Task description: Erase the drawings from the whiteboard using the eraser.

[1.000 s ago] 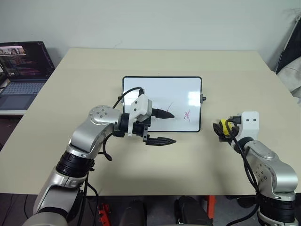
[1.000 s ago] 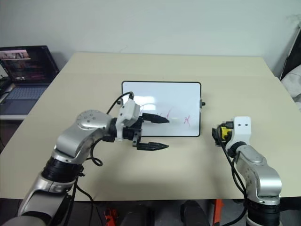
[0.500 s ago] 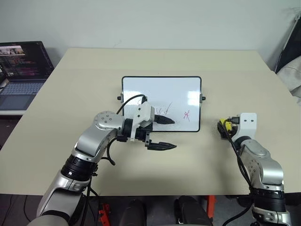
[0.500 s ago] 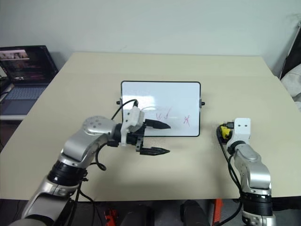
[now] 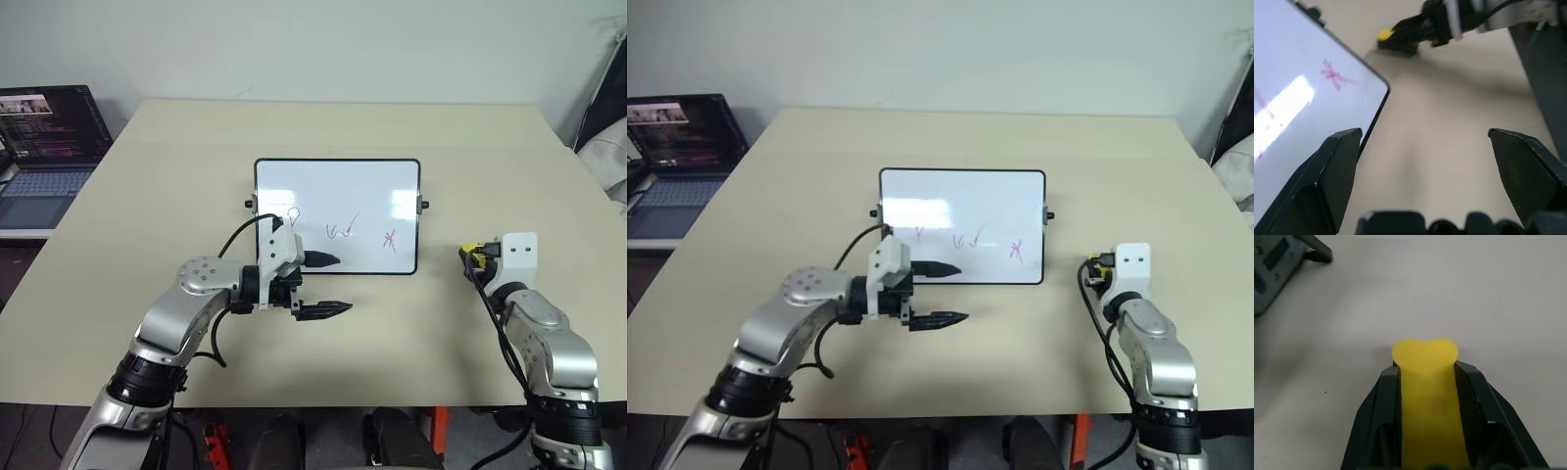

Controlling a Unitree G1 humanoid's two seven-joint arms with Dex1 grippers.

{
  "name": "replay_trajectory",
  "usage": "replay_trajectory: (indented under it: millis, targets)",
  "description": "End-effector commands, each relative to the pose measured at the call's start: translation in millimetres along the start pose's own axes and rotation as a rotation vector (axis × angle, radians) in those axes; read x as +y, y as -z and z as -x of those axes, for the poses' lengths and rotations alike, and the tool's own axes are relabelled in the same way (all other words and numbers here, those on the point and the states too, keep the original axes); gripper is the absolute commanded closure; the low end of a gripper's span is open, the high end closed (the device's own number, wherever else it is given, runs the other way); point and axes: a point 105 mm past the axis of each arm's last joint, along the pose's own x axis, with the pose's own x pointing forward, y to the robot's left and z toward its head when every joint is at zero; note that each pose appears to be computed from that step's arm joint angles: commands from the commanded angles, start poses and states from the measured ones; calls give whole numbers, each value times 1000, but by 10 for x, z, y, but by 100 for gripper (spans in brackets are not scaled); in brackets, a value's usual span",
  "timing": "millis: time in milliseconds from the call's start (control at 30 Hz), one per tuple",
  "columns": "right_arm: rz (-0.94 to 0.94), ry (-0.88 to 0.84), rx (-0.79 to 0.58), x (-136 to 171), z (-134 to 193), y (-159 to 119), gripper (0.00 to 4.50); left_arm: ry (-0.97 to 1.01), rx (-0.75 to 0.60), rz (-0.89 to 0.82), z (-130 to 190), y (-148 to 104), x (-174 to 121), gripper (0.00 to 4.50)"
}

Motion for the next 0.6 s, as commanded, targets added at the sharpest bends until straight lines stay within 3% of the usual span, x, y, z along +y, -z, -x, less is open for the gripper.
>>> replay_trajectory:
  millis: [33, 133, 233, 400, 600]
  targets:
    - [116, -166, -125, 293, 242, -265, 334, -125, -21, -28, 82, -49, 49, 0]
    - [129, -348, -176, 664, 500, -381, 335, -203, -22, -17, 126, 24, 32, 0]
    - [186, -376, -207, 798, 519, -456, 335, -223, -30, -21, 110, 11, 26, 0]
    - [331, -353, -287, 931, 243, -638, 336, -174, -81, -28, 14, -141, -3, 0]
    - [444, -284, -351, 963, -104, -768, 336, -65, -74, -7, 6, -151, -157, 0]
